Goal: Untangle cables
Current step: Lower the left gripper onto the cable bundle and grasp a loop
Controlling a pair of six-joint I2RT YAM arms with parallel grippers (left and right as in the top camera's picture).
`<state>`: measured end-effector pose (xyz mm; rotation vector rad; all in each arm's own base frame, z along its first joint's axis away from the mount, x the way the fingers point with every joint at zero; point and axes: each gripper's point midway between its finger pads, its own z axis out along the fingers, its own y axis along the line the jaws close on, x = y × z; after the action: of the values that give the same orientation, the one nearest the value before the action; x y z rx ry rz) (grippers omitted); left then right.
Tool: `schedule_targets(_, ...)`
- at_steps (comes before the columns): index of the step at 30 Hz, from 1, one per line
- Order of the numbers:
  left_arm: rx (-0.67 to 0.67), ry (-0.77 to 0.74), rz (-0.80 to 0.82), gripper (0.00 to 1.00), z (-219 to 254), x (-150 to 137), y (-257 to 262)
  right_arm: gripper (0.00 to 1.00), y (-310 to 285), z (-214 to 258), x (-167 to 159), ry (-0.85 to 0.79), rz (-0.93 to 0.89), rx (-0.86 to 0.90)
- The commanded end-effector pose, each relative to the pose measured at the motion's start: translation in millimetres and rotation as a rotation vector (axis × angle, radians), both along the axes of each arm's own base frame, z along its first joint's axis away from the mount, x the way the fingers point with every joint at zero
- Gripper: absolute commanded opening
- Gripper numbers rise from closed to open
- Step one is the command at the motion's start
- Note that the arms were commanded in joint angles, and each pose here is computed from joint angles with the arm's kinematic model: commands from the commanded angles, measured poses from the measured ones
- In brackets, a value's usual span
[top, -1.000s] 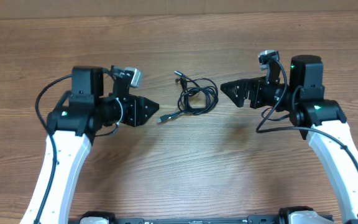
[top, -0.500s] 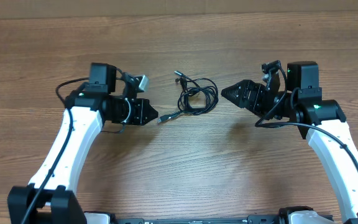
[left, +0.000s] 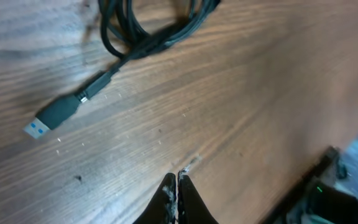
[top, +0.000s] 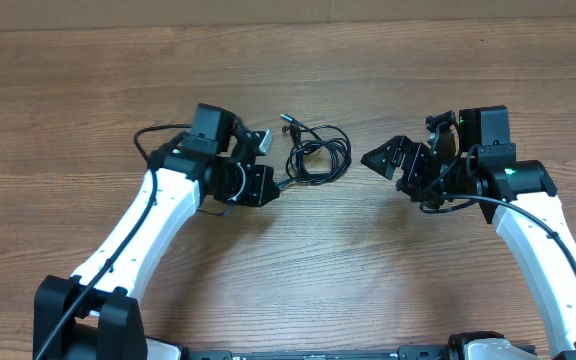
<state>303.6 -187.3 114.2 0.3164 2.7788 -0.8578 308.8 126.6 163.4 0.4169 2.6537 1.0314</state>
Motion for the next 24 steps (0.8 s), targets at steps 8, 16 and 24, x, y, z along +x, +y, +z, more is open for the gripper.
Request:
schedule_targets(8,0.088,-0.065,0.138,0.08,0.2,23.6,-7.3,1.00,-9.2,-2.7,2.4,-0.001,-0.033,-0.067)
schedule_targets(16,0.171,-0.141,0.196,0.10,-0.7,35.7,-5.1,1.00,-9.4,-8.2,3.8,-0.007,-0.038,-0.089)
schedule_targets(24,0.140,-0.188,0.208,0.11,6.6,46.0,-12.0,1.00,-3.3,-25.6,4.5,0.000,-0.071,-0.087)
